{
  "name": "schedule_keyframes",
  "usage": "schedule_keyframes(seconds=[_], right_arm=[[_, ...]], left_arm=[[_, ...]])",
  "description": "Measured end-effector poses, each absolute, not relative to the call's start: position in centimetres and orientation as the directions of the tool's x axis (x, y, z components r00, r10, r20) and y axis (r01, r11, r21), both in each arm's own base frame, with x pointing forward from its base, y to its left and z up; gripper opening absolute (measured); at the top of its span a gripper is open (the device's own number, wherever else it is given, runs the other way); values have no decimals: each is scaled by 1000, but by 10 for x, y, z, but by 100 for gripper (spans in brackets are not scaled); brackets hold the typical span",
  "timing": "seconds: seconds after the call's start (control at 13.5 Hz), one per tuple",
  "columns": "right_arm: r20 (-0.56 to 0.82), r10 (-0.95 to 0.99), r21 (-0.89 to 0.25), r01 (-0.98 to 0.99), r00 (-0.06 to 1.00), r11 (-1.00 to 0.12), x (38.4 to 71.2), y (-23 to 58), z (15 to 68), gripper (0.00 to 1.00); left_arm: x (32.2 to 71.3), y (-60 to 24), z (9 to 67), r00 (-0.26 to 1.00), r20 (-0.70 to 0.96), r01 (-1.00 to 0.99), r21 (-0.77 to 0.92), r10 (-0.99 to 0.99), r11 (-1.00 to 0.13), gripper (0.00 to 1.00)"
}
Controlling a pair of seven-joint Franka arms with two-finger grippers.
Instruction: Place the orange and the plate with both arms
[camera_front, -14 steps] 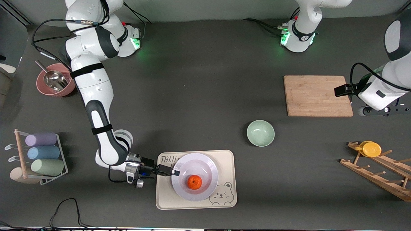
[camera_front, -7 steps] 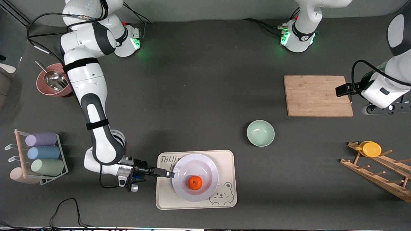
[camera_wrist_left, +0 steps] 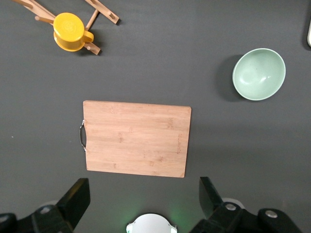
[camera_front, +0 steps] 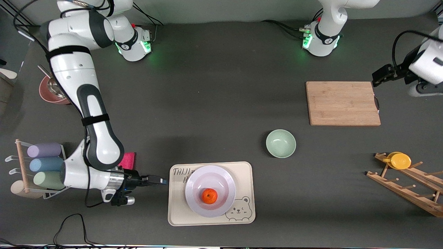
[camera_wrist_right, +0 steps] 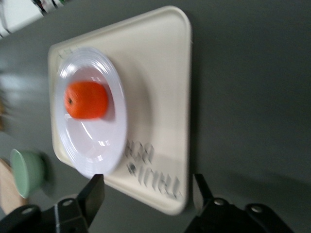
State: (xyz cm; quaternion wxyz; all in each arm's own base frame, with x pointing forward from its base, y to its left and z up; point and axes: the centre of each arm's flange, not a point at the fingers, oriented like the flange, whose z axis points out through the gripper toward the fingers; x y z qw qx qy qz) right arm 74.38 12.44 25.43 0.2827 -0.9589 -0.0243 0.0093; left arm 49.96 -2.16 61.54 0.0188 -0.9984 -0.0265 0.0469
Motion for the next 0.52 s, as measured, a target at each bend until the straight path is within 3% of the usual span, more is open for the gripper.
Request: schedule_keyframes(seconds=[0.07,0.22,0.52], right_arm=[[-37,83,-497,53,996,-866,738,117,282,86],[-95,130,-422,78,987,-903,722,91,347,100],[-170,143,-265,95,975,-960,680,22,455,100]], left_arm=[[493,-19,621,995,-83,56,-36,58,-998,100],[486,-11,628,995,-68,76,-39,78,-996,100],[486,-6,632,992,-58,106,-64,110,-992,100]])
